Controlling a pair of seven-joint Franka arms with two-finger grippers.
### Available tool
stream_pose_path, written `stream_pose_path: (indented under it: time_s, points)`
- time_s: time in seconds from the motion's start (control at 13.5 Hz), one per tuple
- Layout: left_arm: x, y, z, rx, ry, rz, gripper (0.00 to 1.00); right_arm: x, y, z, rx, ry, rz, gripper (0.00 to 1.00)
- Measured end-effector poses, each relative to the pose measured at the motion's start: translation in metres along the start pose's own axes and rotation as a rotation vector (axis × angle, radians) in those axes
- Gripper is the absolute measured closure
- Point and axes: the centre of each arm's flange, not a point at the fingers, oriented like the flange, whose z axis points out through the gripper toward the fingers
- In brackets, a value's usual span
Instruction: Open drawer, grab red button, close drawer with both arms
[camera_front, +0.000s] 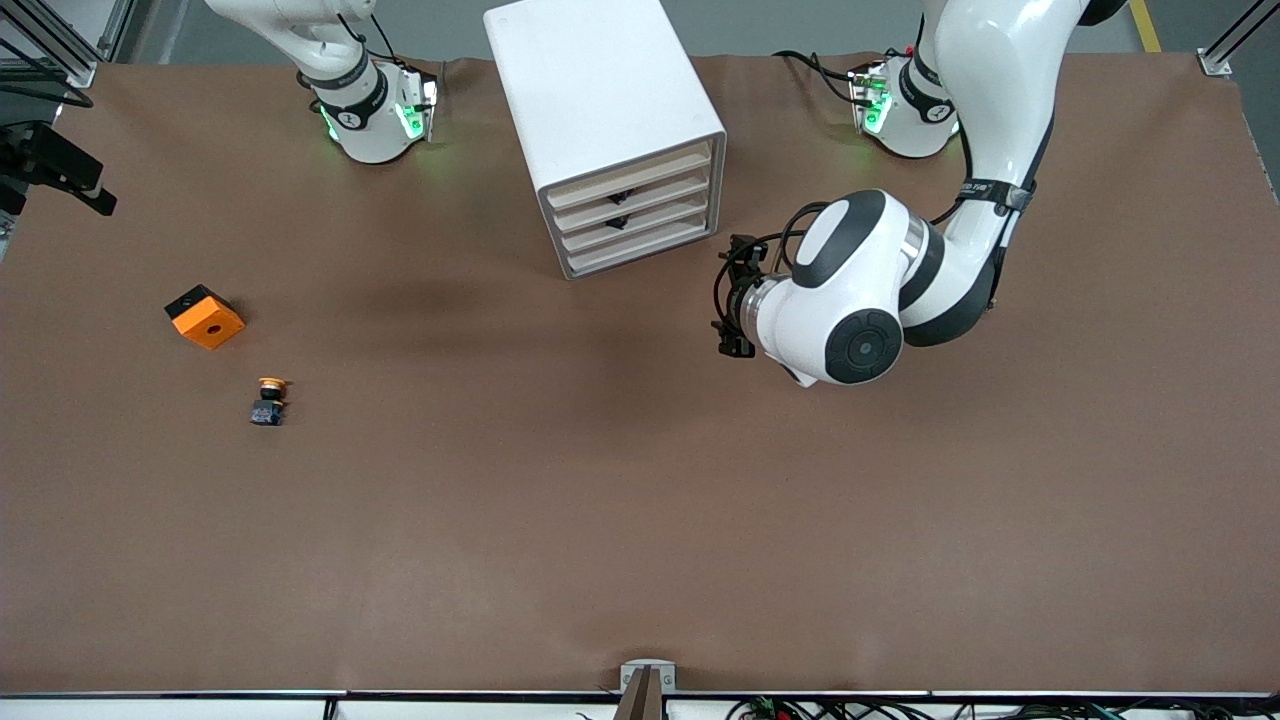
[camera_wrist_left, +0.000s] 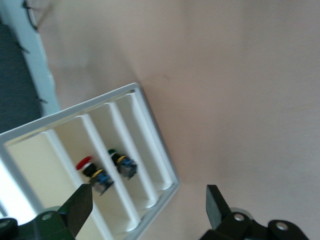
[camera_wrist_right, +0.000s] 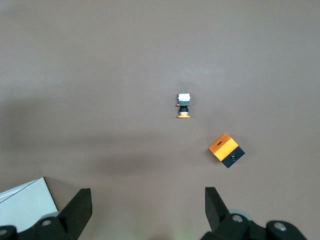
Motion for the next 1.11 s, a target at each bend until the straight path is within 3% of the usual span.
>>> stream_pose_path:
  time_s: [0.37, 0.82, 1.11]
  points:
    - [0.020, 0.017, 0.009, 0.130, -0.111, -0.046, 0.00, 0.000, 0.000, 0.000, 0.000, 0.000, 0.000, 0.00]
    - [0.010, 0.037, 0.065, 0.249, -0.120, -0.134, 0.00, 0.000, 0.000, 0.000, -0.010, -0.001, -0.002, 0.00]
    - [-0.016, 0.031, 0.110, 0.306, -0.059, -0.201, 0.00, 0.000, 0.001, 0.000, -0.030, 0.000, -0.005, 0.00]
